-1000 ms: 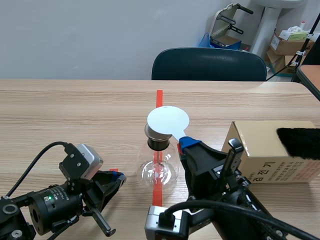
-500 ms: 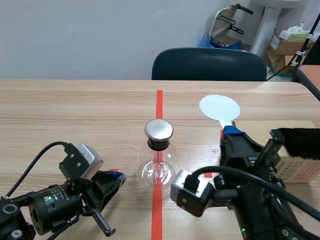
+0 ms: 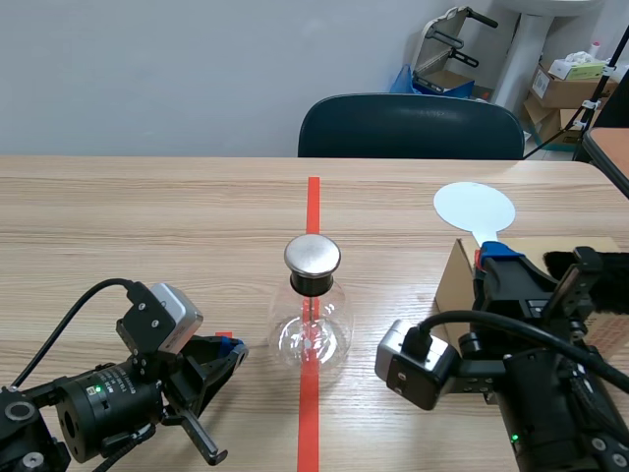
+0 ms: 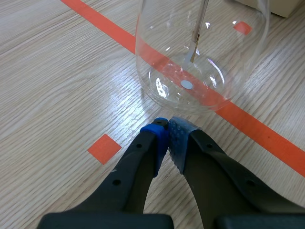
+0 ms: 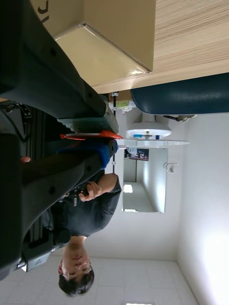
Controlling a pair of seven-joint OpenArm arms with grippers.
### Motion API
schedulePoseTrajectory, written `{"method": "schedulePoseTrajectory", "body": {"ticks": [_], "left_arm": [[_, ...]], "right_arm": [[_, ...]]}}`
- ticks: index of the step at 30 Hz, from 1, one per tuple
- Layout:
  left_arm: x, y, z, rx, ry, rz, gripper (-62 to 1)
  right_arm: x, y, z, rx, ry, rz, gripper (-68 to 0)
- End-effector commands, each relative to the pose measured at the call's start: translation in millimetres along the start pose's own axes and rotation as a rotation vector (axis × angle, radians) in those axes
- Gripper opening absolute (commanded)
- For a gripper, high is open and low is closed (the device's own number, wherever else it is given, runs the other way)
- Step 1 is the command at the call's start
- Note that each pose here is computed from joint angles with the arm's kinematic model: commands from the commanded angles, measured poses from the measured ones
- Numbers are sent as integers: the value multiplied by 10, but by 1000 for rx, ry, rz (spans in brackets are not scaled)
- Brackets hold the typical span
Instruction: Do the electroscope experiment
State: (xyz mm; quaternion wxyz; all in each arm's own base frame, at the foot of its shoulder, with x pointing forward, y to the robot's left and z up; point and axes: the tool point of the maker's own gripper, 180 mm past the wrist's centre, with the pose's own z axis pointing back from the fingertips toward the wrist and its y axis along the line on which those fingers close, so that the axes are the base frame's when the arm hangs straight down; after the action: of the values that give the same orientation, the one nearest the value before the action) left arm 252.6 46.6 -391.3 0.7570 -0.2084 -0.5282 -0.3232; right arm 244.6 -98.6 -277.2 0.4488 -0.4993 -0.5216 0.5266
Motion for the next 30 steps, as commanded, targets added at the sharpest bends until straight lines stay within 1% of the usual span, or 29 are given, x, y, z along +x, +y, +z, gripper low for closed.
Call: {"method": "schedulePoseTrajectory", "body": {"ticks": [1,3,6,11,15,17,20,24,26,30], "left_arm": [[76,-28,-17,-7,-28,5,-588],[76,-28,-17,-7,-28,5,-588],[76,-28,-17,-7,-28,5,-588],[76,-28,-17,-7,-28,5,-588],[76,-28,-17,-7,-28,5,-588],[76,-28,-17,-7,-28,5,-588],[76,-28,-17,-7,-28,5,-588],[76,-28,-17,-7,-28,5,-588],[76,-28,-17,-7,-28,5,-588],[76,-28,-17,-7,-28,5,-588]], "right_arm": [[-38,-44,-5,-17,0,11,-667],[-35,-35,-5,-12,-3,12,-667],[-22,37,-4,27,-10,20,-666],[32,26,-3,21,-38,18,-667],[118,7,2,10,-86,16,-666],[196,-21,10,-5,-130,13,-667],[351,-56,38,-25,-217,12,-666],[553,-52,95,-24,-334,13,-667],[638,-50,126,-24,-383,13,-667],[768,-48,185,-23,-463,14,-667]]}}
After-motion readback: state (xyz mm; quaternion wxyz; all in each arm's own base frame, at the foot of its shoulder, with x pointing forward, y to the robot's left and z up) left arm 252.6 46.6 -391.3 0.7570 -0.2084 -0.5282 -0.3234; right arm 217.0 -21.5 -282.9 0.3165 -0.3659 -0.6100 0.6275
